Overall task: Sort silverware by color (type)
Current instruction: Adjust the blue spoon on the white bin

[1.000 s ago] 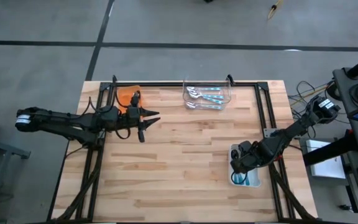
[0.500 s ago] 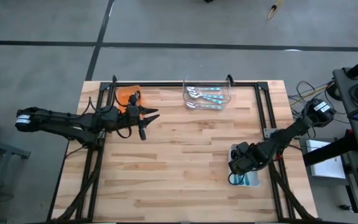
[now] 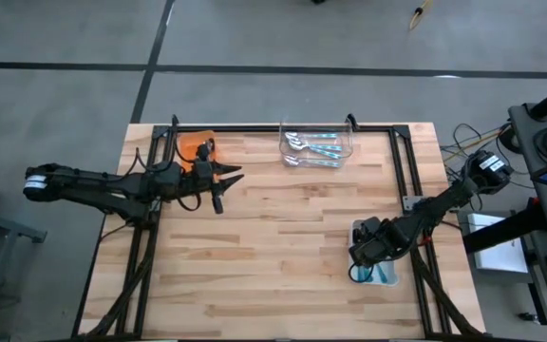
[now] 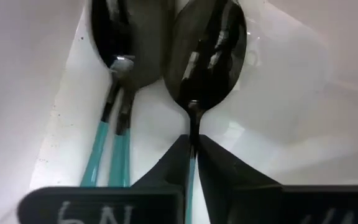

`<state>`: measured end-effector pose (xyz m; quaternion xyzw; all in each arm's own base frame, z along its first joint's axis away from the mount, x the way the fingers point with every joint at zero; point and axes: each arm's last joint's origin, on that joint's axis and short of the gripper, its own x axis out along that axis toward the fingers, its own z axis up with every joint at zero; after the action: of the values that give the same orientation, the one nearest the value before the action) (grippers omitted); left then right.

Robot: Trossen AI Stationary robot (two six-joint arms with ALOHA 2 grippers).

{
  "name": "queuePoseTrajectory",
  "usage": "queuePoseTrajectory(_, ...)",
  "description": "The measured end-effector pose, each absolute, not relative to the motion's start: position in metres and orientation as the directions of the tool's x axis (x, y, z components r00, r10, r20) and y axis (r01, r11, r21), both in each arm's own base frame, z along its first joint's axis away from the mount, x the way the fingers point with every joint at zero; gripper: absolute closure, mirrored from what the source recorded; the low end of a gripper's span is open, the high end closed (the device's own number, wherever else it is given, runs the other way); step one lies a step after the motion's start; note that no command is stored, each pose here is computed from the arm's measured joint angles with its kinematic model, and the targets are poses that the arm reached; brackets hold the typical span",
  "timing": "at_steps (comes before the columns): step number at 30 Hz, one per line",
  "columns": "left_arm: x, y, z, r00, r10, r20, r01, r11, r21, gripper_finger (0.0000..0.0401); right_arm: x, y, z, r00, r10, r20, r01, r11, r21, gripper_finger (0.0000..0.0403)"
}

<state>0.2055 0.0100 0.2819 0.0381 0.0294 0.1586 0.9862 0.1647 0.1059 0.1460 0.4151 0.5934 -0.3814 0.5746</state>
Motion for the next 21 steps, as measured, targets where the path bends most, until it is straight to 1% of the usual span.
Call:
queuePoseTrajectory(6,0.206,0.010,0.282,0.948,0.315,-0.047,-0.310,0.947,0.085,0.0317,0.164,0.106,0.148,0.003,0.066,-0.998,0.934,0.357,0.026,0.0392)
queuePoseTrajectory(13,0.206,0.010,0.282,0.948,0.315,-0.047,-0.310,0.947,0.085,0.0317,0.167,0.108,0.166,-0.005,0.065,-0.998,0.940,0.341,0.017,0.0393)
queuePoseTrajectory(21,0.206,0.010,0.282,0.948,0.315,-0.047,-0.310,0.947,0.085,0.0317,0.174,0.111,0.175,0.070,0.070,-0.995,0.948,0.305,0.088,0.0393)
